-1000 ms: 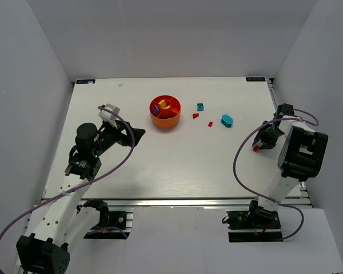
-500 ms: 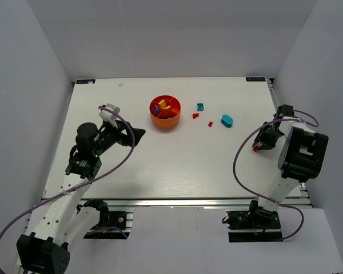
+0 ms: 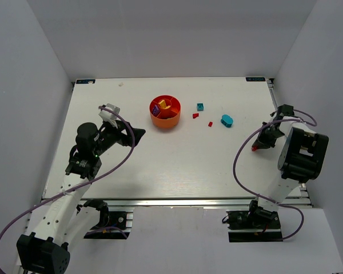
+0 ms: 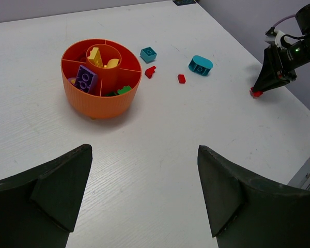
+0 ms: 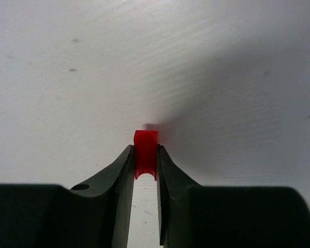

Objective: Sort the legos into containers by color

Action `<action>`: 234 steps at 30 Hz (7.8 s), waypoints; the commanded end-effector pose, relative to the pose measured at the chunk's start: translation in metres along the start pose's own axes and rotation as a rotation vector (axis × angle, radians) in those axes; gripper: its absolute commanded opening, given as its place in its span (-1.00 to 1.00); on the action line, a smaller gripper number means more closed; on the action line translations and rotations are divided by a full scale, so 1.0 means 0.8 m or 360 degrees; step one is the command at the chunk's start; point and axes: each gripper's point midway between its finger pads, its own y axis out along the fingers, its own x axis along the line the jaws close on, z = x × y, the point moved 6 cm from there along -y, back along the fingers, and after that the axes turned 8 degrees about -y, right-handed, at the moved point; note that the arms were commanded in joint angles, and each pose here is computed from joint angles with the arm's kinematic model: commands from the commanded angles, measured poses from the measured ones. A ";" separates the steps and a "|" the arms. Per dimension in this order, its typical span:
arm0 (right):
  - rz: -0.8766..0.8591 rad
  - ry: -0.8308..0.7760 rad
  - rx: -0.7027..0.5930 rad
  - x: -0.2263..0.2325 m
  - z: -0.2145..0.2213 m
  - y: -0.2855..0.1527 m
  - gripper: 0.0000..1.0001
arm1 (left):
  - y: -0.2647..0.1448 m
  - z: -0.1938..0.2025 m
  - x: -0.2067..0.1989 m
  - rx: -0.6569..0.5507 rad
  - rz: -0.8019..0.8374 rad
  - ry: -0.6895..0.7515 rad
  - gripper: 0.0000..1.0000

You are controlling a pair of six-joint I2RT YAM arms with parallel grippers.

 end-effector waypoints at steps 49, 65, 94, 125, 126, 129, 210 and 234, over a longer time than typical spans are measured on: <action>-0.1411 -0.1694 -0.1191 0.569 -0.133 0.007 -1.00 | 0.002 0.015 0.010 -0.0080 0.0031 0.0202 0.87; -0.1396 -0.1766 -0.1081 0.565 -0.107 0.031 -0.51 | 0.005 0.017 0.007 -0.0056 0.0085 0.0181 0.88; -0.1303 -0.1348 -0.1140 0.400 -0.119 -0.142 -1.00 | 0.142 -0.012 -0.038 0.0308 0.0459 -0.0038 -0.43; -0.1540 -0.1240 -0.1082 0.170 -0.015 -0.216 -0.41 | 0.450 0.130 -0.031 0.0772 -0.0137 0.0513 0.28; -0.1541 -0.1242 -0.1076 0.169 -0.014 -0.215 -0.41 | 0.451 0.132 -0.031 0.0771 -0.0139 0.0506 0.26; -0.1527 -0.1242 -0.1084 0.168 -0.013 -0.213 -0.41 | 0.456 0.144 -0.026 0.0780 -0.0144 0.0504 0.26; -0.1432 -0.1133 -0.0951 0.149 -0.019 -0.160 -0.41 | 0.323 0.005 0.160 0.0596 -0.0089 -0.0111 -0.46; -0.1409 -0.1532 -0.0871 0.177 -0.008 -0.140 0.59 | 0.251 -0.117 0.137 0.0084 -0.0405 -0.0059 -0.49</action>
